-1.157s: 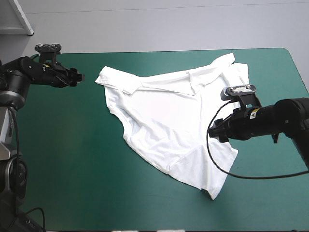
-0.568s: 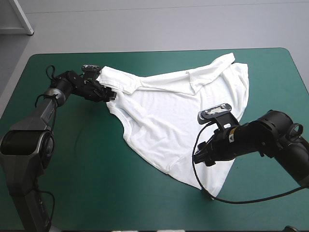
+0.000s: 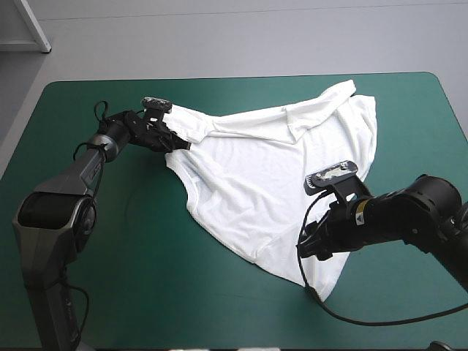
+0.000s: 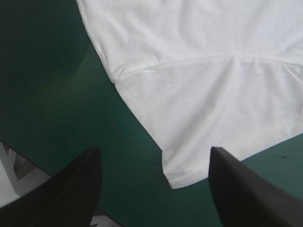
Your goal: Fold the cloth
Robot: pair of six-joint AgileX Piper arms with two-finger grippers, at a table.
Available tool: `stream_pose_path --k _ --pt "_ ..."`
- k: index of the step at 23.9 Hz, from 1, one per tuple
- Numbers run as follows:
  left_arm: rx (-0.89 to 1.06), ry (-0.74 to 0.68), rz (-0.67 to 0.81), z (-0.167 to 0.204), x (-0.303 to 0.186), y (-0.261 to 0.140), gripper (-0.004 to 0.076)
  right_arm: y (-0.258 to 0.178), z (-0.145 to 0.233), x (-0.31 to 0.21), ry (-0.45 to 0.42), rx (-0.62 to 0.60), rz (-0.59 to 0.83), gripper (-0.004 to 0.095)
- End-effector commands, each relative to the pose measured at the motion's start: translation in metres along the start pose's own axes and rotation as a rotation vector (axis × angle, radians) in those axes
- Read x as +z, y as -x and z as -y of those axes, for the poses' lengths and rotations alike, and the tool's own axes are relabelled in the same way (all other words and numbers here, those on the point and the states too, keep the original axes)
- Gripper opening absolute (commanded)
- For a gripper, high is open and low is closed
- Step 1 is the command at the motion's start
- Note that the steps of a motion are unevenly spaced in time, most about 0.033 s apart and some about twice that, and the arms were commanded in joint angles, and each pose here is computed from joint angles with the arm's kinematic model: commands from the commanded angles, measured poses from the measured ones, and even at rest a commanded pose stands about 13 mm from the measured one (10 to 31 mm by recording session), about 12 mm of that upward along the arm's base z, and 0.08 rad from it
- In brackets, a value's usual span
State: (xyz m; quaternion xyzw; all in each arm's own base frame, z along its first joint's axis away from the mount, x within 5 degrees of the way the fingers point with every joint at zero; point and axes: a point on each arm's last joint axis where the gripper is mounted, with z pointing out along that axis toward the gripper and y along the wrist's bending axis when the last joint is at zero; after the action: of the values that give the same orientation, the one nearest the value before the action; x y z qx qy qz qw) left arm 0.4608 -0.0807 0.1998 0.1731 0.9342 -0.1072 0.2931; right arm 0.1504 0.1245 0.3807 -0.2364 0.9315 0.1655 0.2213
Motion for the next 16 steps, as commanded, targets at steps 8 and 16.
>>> stream_pose_path --k 8,16 --pt "0.0 -0.008 0.005 0.006 -0.003 0.004 0.0019 0.013 -0.043 0.054 -0.002 -0.241 -0.124 0.0603" --pt "0.003 -0.006 0.001 0.005 -0.004 0.004 0.0019 0.019 -0.053 0.111 -0.039 -0.344 -0.244 0.0603"
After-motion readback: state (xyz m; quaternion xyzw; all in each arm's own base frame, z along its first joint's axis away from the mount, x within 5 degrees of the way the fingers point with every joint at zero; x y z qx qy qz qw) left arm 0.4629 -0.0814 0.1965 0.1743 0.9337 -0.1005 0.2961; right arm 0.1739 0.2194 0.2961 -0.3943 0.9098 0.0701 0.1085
